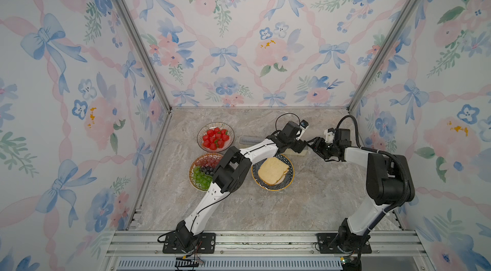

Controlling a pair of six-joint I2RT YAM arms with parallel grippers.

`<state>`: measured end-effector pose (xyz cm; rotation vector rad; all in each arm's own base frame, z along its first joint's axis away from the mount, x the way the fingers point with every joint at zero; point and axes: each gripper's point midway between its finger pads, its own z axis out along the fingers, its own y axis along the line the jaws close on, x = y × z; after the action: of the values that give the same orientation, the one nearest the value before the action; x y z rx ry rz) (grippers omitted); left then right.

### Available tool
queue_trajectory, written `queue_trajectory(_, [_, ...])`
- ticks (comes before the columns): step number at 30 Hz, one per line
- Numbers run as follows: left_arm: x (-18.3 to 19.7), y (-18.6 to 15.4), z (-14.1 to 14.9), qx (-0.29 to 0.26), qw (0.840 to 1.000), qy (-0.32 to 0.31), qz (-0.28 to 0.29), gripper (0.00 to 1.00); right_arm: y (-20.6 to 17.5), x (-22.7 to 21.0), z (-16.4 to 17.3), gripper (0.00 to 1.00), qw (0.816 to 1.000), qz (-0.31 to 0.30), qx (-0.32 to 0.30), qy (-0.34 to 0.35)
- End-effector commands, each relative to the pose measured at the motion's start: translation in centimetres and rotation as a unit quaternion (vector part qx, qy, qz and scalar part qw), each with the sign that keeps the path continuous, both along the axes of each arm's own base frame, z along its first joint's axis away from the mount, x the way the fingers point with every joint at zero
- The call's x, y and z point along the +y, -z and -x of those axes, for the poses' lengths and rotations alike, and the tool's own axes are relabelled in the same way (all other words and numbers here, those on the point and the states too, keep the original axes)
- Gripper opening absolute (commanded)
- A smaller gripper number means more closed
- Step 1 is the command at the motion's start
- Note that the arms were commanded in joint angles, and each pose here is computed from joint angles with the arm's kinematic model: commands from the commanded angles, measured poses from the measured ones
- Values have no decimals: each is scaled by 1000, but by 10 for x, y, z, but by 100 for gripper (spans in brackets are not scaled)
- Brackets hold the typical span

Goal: Wrap the plate with plastic wrap
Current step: Tear off the plastic wrap from the plastic wrap cutting box.

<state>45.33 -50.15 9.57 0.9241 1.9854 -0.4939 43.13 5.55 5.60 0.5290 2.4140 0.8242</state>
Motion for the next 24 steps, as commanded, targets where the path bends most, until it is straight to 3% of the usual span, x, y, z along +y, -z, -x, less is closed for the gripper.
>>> queue_trajectory(1, [12, 30, 1, 8, 999, -10, -43, 79, 33, -6, 28, 66, 996, 43, 78, 2])
queue_trajectory(24, [74, 20, -17, -16, 993, -64, -95, 78, 46, -19, 42, 66, 989, 92, 119, -2])
